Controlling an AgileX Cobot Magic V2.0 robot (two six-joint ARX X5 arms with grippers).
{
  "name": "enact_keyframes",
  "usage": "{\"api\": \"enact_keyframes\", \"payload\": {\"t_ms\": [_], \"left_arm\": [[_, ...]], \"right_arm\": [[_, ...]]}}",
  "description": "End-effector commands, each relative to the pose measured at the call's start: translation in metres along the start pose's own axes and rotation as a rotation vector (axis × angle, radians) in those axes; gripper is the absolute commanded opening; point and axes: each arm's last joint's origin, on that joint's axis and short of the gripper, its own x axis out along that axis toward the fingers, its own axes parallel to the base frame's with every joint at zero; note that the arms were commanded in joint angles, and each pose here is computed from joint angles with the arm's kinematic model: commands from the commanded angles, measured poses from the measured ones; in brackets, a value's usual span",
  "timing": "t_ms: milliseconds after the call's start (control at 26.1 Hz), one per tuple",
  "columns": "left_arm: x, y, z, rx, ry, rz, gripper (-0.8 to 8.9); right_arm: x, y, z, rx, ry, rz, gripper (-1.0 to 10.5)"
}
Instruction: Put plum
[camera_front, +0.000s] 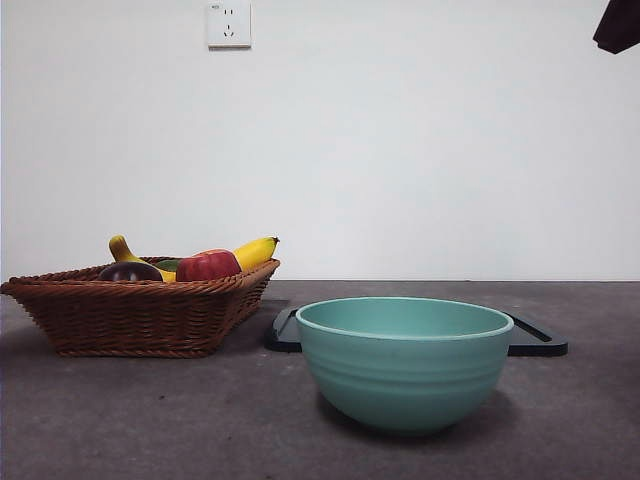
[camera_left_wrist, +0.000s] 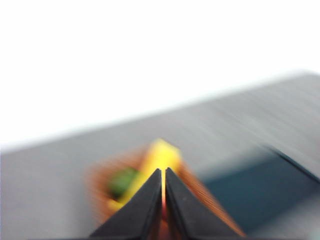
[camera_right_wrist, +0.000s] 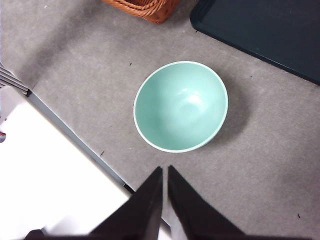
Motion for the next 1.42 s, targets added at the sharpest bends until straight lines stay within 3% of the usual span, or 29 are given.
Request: {"api": "enact_keyframes", "payload": {"t_ms": [38, 115, 268, 613, 1417], "left_arm": [[-0.009, 0.002, -0.019, 0.014, -0.123, 0.135, 0.08], [-0.014, 0.003, -0.046, 0.019, -0.156, 0.235, 0.08], [-0.018, 0.003, -0.085, 0.011, -0.139, 0.334, 0.08], [-0.021, -0.002, -0.151, -0.032, -0.079, 0.38, 0.08], [-0.022, -0.007, -0.197, -0.084, 0.041, 0.398, 0.08]], "right_arm": [[-0.002, 0.003, 0.004, -0.023, -0.013, 0.011, 0.1], [-0.002, 0.003, 0.004, -0.023, -0.013, 0.011, 0.1], [-0.002, 0.003, 0.004, -0.023, -0.013, 0.011, 0.1], [-0.002, 0.003, 0.004, -0.023, -0.013, 0.011, 0.1], [-0.002, 0.003, 0.004, -0.023, -0.013, 0.011, 0.1]]}}
